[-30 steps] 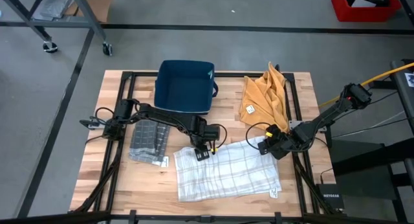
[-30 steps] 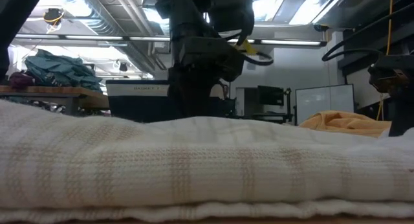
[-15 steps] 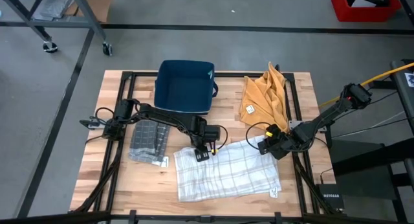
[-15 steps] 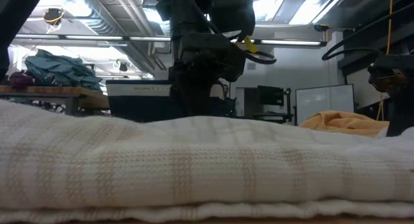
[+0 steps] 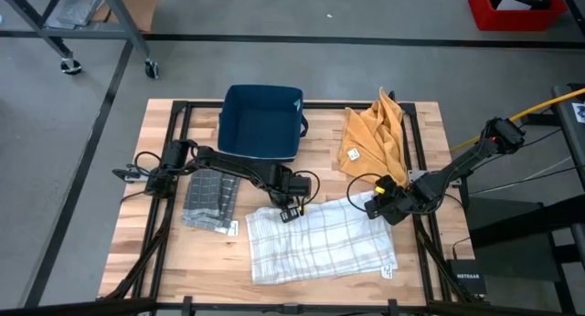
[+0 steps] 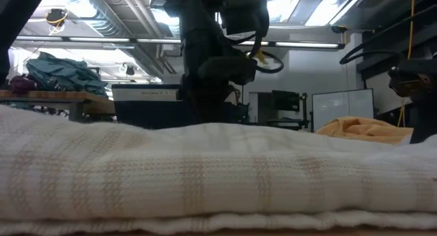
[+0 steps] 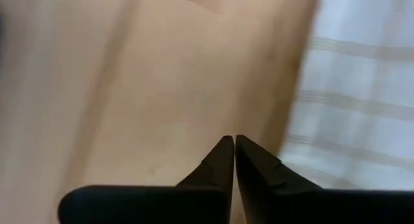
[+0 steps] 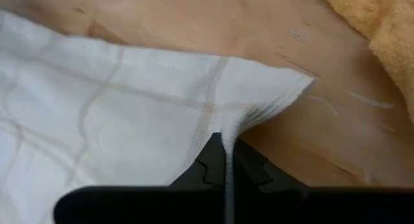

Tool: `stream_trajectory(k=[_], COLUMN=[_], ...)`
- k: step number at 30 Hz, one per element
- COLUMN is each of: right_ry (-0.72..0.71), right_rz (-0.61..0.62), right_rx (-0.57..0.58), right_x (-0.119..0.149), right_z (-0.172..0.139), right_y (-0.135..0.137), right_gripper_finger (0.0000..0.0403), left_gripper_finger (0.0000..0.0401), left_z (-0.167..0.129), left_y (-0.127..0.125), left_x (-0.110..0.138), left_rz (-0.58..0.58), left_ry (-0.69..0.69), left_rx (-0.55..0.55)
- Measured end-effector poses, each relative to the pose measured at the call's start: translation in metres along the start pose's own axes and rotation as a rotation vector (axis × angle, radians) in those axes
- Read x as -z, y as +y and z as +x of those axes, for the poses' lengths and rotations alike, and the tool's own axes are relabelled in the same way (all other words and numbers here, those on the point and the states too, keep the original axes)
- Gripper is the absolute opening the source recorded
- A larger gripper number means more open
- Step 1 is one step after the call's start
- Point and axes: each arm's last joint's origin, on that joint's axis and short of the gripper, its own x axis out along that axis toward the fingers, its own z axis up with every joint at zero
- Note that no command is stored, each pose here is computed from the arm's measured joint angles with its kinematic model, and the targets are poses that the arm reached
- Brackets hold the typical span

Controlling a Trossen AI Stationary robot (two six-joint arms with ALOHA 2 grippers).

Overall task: Fold towel
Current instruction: Fold the white patterned towel

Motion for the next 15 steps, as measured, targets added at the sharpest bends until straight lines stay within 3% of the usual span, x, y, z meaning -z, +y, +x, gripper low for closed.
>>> stream_trajectory(k=[5, 9, 15], right_ry=[-0.017, -0.055, 0.054], right_rz=[-0.015, -0.057, -0.067], right_rx=[0.026, 0.017, 0.030], right_x=[-0.0007, -0.0019, 0.0016], right_z=[-0.0001, -0.0004, 0.0007], right_y=[-0.0028, -0.0022, -0.0024], right_gripper_finger=[0.0008, 0.0008, 0.0008], left_gripper_finger=[0.0006, 0.0004, 0.0017], left_z=[-0.0005, -0.0027, -0.0036], left_y=[0.0046, 0.0070, 0.0059], left_x=[-0.0016, -0.0040, -0.0040], left_rz=[-0.030, -0.015, 0.006], left_ry=[-0.050, -0.047, -0.037], left_rx=[-0.108, -0.094, -0.070])
